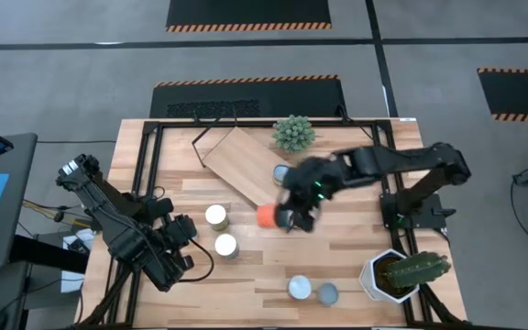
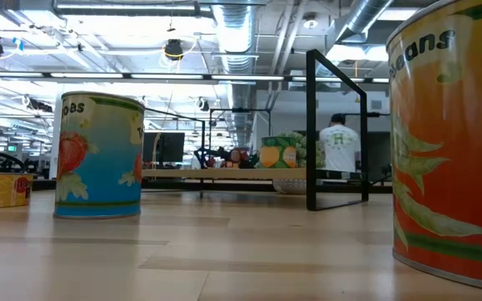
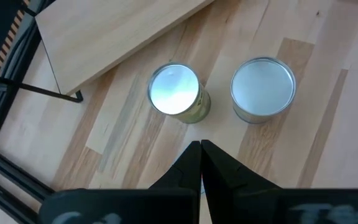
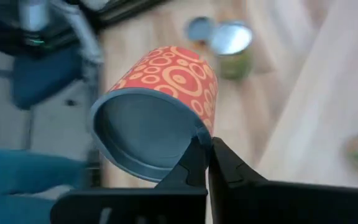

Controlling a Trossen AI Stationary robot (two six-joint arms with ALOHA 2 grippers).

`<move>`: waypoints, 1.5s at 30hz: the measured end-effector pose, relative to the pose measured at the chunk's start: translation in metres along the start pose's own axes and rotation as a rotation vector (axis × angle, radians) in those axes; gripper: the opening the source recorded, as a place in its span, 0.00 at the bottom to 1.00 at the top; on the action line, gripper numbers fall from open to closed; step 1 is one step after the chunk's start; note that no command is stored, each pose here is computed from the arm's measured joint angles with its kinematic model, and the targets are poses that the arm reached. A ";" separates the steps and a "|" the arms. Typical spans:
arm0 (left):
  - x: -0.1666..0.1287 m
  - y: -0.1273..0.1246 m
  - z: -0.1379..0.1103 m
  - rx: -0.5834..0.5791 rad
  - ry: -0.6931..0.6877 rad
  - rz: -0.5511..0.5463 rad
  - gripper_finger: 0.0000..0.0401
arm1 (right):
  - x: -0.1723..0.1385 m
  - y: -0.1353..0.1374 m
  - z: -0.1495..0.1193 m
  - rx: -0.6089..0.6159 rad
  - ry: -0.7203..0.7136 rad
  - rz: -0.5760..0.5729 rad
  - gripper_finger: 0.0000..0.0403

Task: Pick and place cans onto a shelf
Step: Put the canned tomato sauce on the shelf

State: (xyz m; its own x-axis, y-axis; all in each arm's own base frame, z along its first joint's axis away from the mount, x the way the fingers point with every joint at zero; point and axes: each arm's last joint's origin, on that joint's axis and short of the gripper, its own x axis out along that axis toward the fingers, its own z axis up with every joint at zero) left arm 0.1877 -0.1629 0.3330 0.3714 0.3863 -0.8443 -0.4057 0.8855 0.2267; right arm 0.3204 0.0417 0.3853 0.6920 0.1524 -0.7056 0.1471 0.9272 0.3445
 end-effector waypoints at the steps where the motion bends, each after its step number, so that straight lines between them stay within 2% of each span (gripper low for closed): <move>1: 0.000 0.000 0.000 0.000 0.000 0.001 0.00 | 0.008 -0.009 0.003 -0.005 0.012 -0.028 0.01; 3: 0.000 0.000 0.000 -0.001 -0.001 -0.002 0.00 | 0.023 -0.023 0.011 -0.006 0.016 -0.057 0.01; 9: 0.000 0.000 0.000 -0.006 -0.004 0.002 0.00 | 0.070 -0.058 0.020 -0.010 0.189 -0.086 0.01; 17: 0.000 0.000 0.000 -0.027 -0.016 0.007 0.00 | 0.089 -0.077 0.045 -0.060 0.359 -0.157 0.01; 24: 0.000 0.000 0.001 -0.028 -0.023 0.010 0.00 | 0.127 -0.089 0.044 -0.093 0.536 -0.195 0.01; 31: 0.000 0.000 0.001 -0.028 -0.028 0.012 0.00 | 0.143 -0.098 0.044 -0.128 0.556 -0.275 0.01; 39: 0.000 0.001 0.001 -0.033 -0.044 0.019 0.00 | 0.140 -0.105 0.043 -0.099 0.573 -0.299 0.01; 45: 0.000 0.001 0.001 -0.053 -0.045 0.019 0.00 | 0.159 -0.111 0.037 -0.098 0.606 -0.308 0.01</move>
State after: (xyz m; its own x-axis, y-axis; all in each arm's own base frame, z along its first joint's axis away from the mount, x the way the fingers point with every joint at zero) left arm 0.1884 -0.1620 0.3339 0.4003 0.4153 -0.8169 -0.4566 0.8633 0.2152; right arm 0.4409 -0.0493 0.2581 0.1068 0.0150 -0.9942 0.1897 0.9812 0.0352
